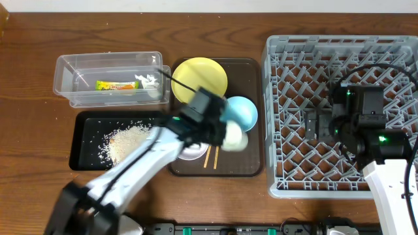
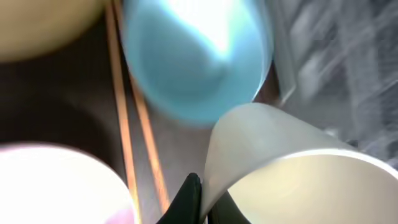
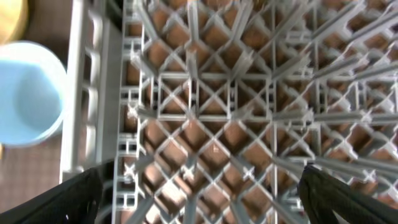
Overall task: Sort waste into correct bins and load items into the dishwasher rack
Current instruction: 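Lift the pale cup and hand it to the right gripper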
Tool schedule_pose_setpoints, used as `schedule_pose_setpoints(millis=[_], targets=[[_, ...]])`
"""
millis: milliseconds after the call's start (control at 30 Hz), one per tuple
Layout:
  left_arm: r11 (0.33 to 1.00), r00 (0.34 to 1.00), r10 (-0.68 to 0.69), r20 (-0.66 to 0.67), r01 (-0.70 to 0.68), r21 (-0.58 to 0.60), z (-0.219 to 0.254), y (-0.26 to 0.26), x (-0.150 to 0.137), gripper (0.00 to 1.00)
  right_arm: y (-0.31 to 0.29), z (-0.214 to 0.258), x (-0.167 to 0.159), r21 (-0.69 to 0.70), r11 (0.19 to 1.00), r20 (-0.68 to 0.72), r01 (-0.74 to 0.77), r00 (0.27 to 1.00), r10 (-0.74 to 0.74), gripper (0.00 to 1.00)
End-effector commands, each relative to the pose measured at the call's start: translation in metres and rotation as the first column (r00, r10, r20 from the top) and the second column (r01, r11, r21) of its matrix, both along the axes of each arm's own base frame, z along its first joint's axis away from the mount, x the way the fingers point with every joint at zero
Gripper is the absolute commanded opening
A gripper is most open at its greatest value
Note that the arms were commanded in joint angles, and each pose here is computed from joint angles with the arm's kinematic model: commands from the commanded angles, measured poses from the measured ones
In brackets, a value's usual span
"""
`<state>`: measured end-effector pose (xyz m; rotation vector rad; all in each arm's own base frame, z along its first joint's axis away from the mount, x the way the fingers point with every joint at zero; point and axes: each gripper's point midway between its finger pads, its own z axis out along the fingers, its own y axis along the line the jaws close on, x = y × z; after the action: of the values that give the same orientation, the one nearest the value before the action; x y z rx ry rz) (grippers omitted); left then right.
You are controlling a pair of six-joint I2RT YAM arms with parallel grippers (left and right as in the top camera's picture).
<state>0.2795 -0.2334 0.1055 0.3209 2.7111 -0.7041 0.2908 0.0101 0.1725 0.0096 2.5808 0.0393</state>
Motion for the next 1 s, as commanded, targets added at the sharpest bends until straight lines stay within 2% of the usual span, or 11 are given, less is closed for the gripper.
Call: schedule_pose_setpoints(millis=[0, 67, 133, 233, 300, 500, 633, 800, 967], targets=[[0.962, 0.987, 0.157, 0.026, -0.147, -0.232, 0.058, 0.011, 0.032, 0.06, 0.024, 0.015, 0.012, 0.11, 0.989, 0.07, -0.101, 0.993, 0.094, 0.99], [0.921, 0.979, 0.202, -0.002, -0.191, -0.339, 0.073, 0.015, 0.048, 0.06, 0.057, 0.021, 0.011, 0.215, 0.935, 0.116, -0.281, 0.958, 0.261, 0.99], [0.871, 0.985, 0.171, -0.038, -0.169, -0.461, 0.088, 0.011, 0.056, 0.06, 0.088, 0.028, 0.002, 0.321, 0.839, 0.166, -0.439, 0.899, 0.406, 0.99], [0.77, 0.997, 0.01, -0.073, -0.054, -0.635, 0.11, -0.003, 0.053, 0.06, 0.123, 0.035, -0.018, 0.425, 0.663, 0.24, -0.617, 0.783, 0.574, 0.99], [0.723, 0.989, -0.071, -0.13, -0.038, -0.69, 0.11, -0.008, 0.048, 0.06, 0.136, 0.033, -0.025, 0.456, 0.599, 0.253, -0.658, 0.741, 0.622, 0.99], [0.65, 0.945, -0.254, -0.205, 0.009, -0.76, 0.105, -0.019, 0.026, 0.06, 0.167, 0.022, -0.022, 0.473, 0.479, 0.292, -0.74, 0.644, 0.707, 0.99], [0.646, 0.938, -0.274, -0.21, 0.018, -0.763, 0.104, -0.023, 0.021, 0.06, 0.191, 0.032, -0.019, 0.477, 0.351, 0.401, -0.806, 0.555, 0.729, 0.99], [0.62, 0.918, -0.335, -0.213, 0.044, -0.784, 0.11, -0.029, 0.009, 0.06, 0.198, 0.046, -0.002, 0.38, 0.314, 0.504, -0.87, 0.479, 0.718, 0.99], [0.62, 0.916, -0.335, -0.223, 0.036, -0.784, 0.11, -0.029, 0.009, 0.06, 0.208, 0.069, -0.012, 0.372, 0.183, 0.608, -0.91, 0.387, 0.693, 0.99]])
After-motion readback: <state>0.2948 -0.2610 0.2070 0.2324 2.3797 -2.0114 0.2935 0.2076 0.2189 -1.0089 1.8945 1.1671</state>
